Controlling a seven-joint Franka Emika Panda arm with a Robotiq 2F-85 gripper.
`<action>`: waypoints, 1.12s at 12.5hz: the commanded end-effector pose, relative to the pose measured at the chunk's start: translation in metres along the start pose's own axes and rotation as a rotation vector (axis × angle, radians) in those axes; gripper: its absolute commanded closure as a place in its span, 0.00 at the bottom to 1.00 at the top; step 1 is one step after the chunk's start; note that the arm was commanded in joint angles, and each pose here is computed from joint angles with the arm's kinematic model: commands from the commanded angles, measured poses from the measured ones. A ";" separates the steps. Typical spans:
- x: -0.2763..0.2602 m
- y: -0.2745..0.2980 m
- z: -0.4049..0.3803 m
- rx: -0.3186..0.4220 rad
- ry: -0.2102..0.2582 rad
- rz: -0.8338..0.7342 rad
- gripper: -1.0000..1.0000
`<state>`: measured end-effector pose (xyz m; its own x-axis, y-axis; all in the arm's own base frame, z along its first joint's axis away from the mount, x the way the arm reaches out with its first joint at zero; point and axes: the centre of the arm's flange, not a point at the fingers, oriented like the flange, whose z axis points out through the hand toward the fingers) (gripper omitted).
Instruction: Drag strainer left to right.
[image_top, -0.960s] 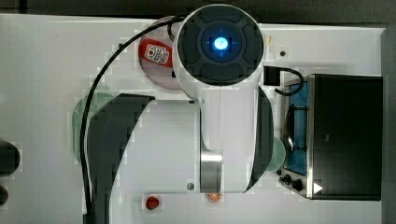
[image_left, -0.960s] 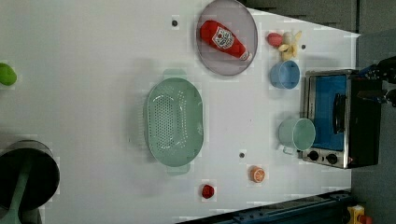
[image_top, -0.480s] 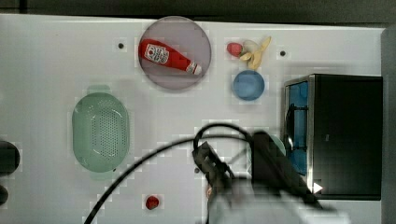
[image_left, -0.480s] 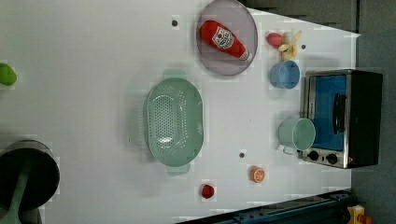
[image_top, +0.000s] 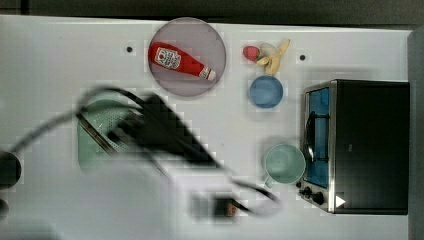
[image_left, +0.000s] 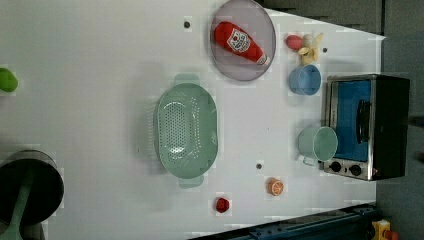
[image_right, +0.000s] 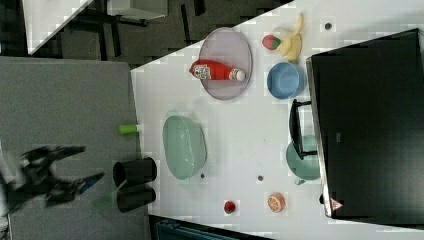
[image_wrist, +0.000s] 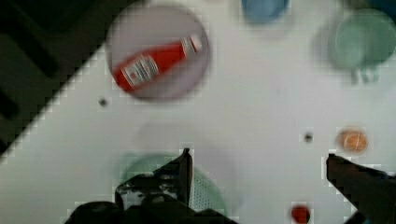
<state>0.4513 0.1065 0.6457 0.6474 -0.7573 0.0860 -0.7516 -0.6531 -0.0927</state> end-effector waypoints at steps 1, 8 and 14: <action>-0.076 -0.067 0.117 -0.191 -0.101 0.193 0.00; -0.175 -0.129 0.275 -0.239 -0.168 0.580 0.00; -0.185 -0.108 0.402 -0.146 -0.242 0.603 0.00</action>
<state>0.4475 0.3376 0.2479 0.2101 -0.9655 -0.1540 -0.9706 -0.2249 0.0857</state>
